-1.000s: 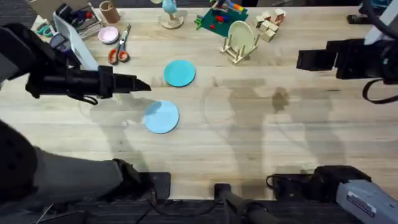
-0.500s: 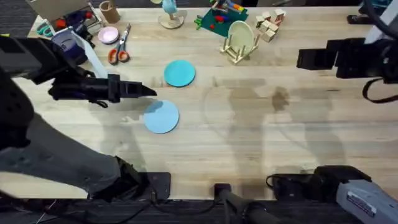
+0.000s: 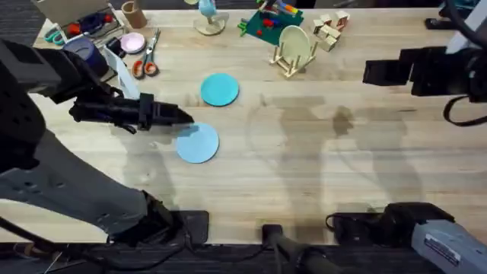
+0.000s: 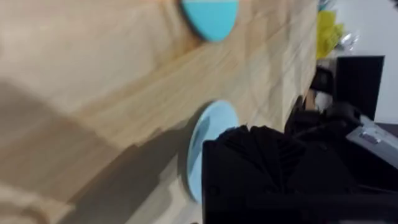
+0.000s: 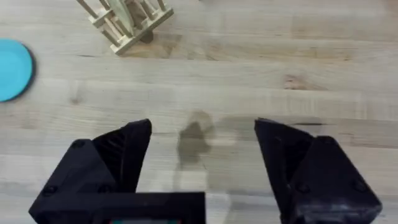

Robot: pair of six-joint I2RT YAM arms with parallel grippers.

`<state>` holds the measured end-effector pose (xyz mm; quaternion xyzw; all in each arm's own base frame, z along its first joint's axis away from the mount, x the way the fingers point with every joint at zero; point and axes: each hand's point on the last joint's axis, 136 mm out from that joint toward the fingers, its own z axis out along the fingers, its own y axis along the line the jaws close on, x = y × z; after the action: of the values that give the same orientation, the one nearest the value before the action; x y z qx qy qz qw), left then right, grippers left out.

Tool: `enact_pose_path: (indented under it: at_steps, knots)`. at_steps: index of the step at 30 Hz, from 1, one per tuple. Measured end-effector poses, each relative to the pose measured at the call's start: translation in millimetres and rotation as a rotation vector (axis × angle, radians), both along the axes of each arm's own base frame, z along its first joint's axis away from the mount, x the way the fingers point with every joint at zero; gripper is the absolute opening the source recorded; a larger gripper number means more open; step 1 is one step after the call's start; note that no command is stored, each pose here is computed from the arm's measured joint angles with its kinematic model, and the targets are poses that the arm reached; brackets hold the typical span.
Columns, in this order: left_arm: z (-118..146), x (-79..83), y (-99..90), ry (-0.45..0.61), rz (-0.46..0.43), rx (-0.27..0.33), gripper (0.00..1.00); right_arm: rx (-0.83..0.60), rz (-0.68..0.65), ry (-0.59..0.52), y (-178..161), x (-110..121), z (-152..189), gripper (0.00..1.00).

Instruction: Pick up the plates from the table one by one and place each into a slot on the dish rack.

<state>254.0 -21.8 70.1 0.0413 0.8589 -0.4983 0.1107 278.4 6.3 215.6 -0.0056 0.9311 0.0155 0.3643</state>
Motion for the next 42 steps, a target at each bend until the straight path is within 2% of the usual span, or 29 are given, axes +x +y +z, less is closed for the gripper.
enact_pose_path:
  at_steps: [3,9,22,28,32,37,42]
  knots:
    - [-8,-9.5,3.4,0.061,-0.025,0.049,0.041,0.000,0.000,0.000,0,0,0,0.996]
    - [-18,-14.8,9.2,0.089,-0.049,0.107,0.040,0.000,0.000,0.000,0,0,0,0.996]
    - [-25,-10.4,14.6,0.064,-0.052,0.148,0.040,0.000,0.000,-0.001,0,0,0,0.996]
    - [-27,-10.0,13.7,0.071,-0.050,0.136,0.040,0.000,0.000,-0.020,0,3,3,0.996]
    - [-36,-14.1,11.0,0.146,-0.037,0.099,0.040,0.000,0.000,-0.030,0,5,5,0.996]
    - [-42,-12.3,9.0,0.274,0.030,0.043,0.040,0.000,0.000,-0.030,0,5,5,0.996]
    - [-42,-10.7,9.3,0.290,0.031,0.039,0.039,0.000,0.000,-0.030,0,5,5,0.996]
